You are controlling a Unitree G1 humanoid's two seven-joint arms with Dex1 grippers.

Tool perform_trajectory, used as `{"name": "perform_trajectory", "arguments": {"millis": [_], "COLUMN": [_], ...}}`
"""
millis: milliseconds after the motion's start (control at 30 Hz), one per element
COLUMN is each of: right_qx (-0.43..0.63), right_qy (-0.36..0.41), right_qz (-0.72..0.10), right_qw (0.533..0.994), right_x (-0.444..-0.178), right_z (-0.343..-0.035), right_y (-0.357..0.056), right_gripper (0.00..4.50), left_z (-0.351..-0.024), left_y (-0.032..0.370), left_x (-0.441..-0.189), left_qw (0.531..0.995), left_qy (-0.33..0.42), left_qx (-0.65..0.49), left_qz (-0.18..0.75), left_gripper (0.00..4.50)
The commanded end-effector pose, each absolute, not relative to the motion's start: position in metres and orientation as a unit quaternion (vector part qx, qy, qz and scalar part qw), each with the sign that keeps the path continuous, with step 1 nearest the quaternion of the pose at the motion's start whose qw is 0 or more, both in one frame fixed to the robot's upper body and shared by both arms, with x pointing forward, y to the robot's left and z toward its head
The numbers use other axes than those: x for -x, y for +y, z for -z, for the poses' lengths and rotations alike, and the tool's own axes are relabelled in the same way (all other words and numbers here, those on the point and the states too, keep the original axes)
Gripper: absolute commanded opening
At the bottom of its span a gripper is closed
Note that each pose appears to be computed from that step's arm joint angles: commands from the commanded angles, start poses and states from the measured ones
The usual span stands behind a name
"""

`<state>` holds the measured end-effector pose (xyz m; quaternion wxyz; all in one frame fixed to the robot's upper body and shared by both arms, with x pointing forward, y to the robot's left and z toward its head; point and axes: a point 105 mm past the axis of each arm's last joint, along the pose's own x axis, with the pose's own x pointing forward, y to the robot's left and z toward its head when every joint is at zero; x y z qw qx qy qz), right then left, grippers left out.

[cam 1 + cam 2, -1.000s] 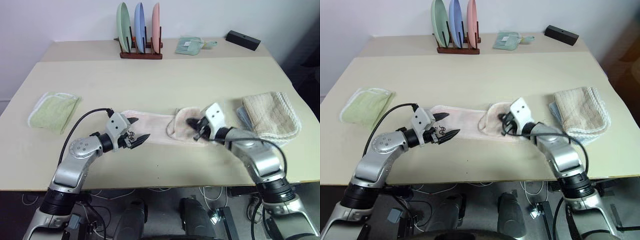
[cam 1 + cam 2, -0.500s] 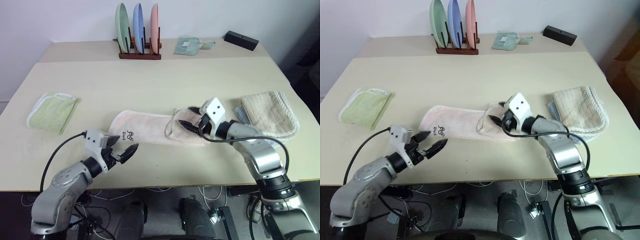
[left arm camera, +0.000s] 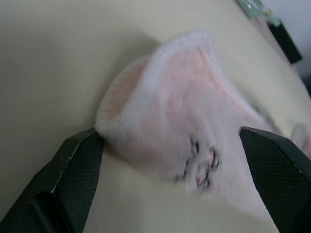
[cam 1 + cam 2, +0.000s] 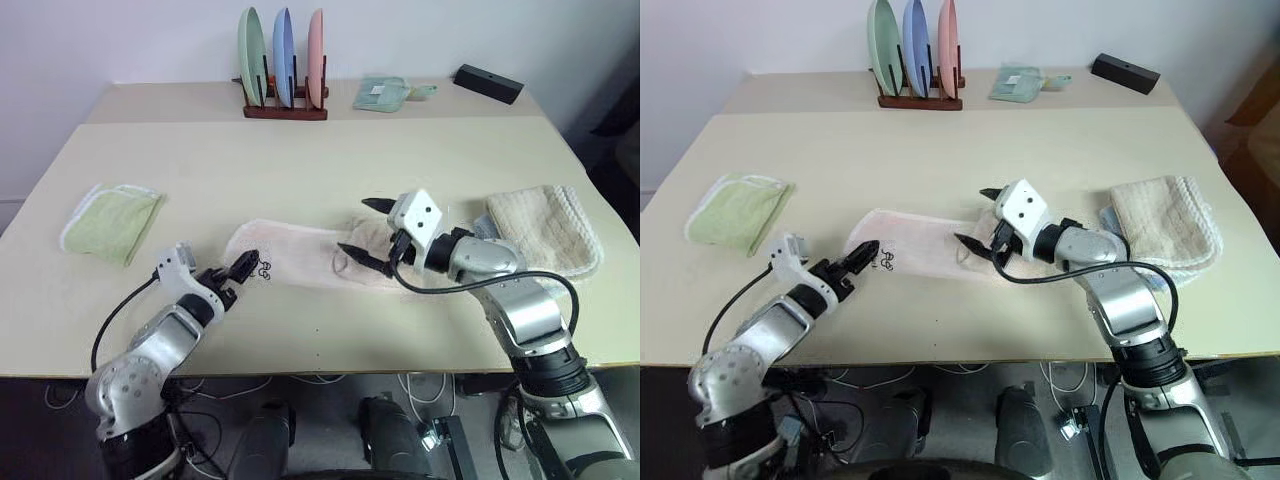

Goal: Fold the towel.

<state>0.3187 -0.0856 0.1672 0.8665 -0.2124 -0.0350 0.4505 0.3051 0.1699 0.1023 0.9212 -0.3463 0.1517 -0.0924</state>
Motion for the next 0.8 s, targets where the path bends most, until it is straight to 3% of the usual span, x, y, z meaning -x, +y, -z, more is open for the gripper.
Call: {"name": "perform_trajectory", "arguments": {"millis": [33,67,167,400,667,800], "right_qx": [0.22,0.22,0.223,0.223,0.229,0.232], "right_qy": [-0.058,-0.056,-0.049,-0.041,-0.027,-0.024], "right_qz": [-0.463,-0.464,-0.463,-0.456,-0.439,-0.43], "right_qw": [0.857,0.856,0.856,0.86,0.868,0.872], "right_x": [-0.306,-0.304,-0.298,-0.293,-0.297,-0.302], "right_z": [-0.173,-0.171,-0.165,-0.16,-0.155,-0.154], "right_y": [-0.076,-0.076,-0.077,-0.079,-0.094,-0.098], "right_gripper": [4.42,4.42,4.5,4.5,4.5,4.5], "left_z": [-0.092,-0.093,-0.094,-0.11,-0.182,-0.204], "left_y": [0.162,0.16,0.158,0.168,0.258,0.247], "left_x": [-0.315,-0.318,-0.324,-0.329,-0.336,-0.336], "left_qw": [0.91,0.908,0.909,0.908,0.952,0.968], "left_qy": [0.174,0.175,0.17,0.122,-0.028,-0.036], "left_qx": [0.367,0.369,0.371,0.392,0.299,0.212], "left_qz": [0.088,0.092,0.089,0.088,0.06,0.128], "left_gripper": [4.5,4.5,3.62,0.15,0.06,0.06]}}
